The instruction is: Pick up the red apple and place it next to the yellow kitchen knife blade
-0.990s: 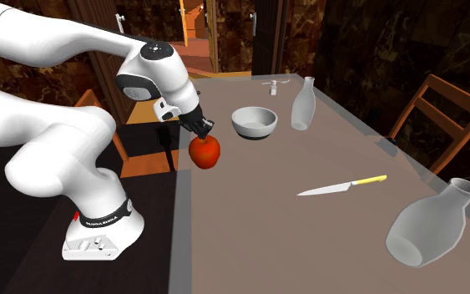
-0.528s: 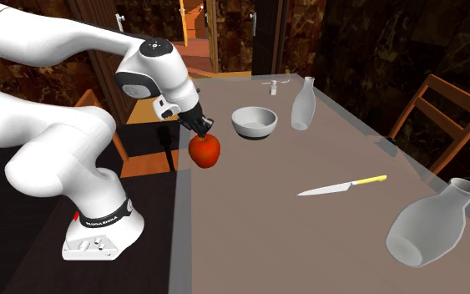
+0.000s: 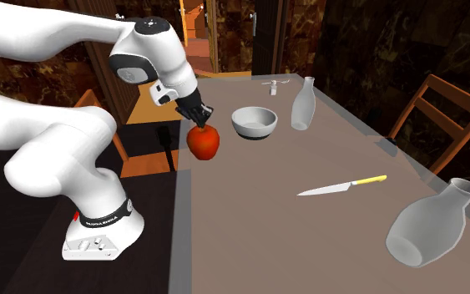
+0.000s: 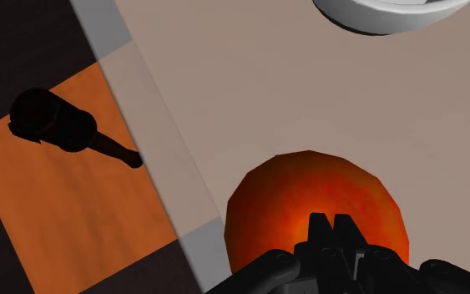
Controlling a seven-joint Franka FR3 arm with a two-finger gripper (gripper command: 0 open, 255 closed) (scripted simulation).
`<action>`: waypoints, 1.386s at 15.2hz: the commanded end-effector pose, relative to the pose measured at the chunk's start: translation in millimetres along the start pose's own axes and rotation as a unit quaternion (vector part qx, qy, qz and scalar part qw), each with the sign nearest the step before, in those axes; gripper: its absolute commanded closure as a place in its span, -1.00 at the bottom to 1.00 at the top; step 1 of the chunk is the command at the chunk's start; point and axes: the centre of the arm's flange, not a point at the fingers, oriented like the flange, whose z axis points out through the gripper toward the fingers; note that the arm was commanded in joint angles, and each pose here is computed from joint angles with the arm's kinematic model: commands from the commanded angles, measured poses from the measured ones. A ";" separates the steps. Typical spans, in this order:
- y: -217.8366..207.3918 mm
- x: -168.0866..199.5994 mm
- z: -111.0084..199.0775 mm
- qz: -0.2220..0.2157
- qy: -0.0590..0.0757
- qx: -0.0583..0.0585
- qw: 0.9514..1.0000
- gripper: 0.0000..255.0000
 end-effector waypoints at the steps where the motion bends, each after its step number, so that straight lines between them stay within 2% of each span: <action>1: -0.3 -3.2 -9.6 0.000 0.000 0.000 1.000 1.00; 21: -2.9 -47.1 -105.6 0.000 0.000 0.000 1.000 1.00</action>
